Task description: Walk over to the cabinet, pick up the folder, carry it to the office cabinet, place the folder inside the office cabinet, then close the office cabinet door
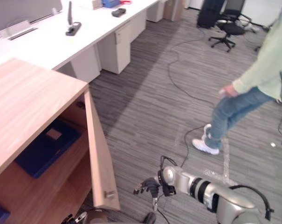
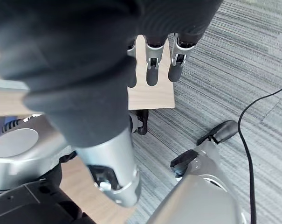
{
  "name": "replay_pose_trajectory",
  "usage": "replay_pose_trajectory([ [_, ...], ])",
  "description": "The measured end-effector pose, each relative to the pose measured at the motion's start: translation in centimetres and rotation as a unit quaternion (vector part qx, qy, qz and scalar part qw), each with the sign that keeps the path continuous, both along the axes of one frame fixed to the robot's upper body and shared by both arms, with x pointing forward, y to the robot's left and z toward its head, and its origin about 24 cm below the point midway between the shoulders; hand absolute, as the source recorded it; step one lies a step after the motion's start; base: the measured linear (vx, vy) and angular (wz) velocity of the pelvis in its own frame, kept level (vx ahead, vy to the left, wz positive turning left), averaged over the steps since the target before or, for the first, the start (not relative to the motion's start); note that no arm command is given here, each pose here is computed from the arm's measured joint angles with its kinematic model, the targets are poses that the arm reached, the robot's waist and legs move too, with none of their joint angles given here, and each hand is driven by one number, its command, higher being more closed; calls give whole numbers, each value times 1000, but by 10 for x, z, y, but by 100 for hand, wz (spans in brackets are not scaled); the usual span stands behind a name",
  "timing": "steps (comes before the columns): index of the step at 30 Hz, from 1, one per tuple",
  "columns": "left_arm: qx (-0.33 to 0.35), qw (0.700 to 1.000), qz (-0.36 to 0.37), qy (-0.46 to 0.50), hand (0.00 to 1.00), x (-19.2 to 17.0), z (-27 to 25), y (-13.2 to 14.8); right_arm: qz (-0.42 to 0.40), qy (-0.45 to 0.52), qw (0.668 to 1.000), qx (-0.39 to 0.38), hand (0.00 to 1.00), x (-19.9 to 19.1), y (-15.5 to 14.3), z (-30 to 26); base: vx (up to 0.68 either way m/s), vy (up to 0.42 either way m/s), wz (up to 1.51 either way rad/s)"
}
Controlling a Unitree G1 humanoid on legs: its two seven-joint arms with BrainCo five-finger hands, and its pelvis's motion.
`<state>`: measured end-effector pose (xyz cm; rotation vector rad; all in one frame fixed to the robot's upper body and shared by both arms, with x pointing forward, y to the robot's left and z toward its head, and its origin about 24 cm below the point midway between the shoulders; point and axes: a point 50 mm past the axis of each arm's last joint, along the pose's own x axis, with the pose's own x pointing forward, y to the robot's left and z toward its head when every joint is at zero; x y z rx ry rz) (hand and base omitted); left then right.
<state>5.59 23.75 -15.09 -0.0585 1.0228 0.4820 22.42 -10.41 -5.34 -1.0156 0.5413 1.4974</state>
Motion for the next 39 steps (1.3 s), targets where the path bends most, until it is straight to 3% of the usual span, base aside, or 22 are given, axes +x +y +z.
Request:
replay_pose_trajectory([
  [5,12,1000,2,-11,0,9,5,8,1,-3,1000,6,0,-11,10,-11,21,51,161],
  [9,8,1000,7,-9,0,18,4,5,-60,-34,997,28,0,0,8,-11,31,70,177],
  [14,14,1000,-17,-4,0,21,5,5,-80,-52,993,75,0,3,37,-7,-79,154,96],
  [21,12,1000,-4,0,0,16,4,6,-124,-73,986,84,0,8,64,-16,-62,92,56],
  [24,11,1000,-5,-4,0,18,4,4,-227,-70,968,77,0,20,51,-25,-32,63,43],
  [28,5,1000,-22,-7,0,23,4,-3,-333,-94,938,36,0,21,9,-39,-61,125,75],
  [33,14,999,-36,-28,0,33,7,-6,-461,-12,887,17,0,-34,-23,-76,-76,-13,177],
  [39,1,1000,7,20,0,-9,-2,-13,-559,20,829,15,0,-47,-30,-87,-78,-218,34],
])
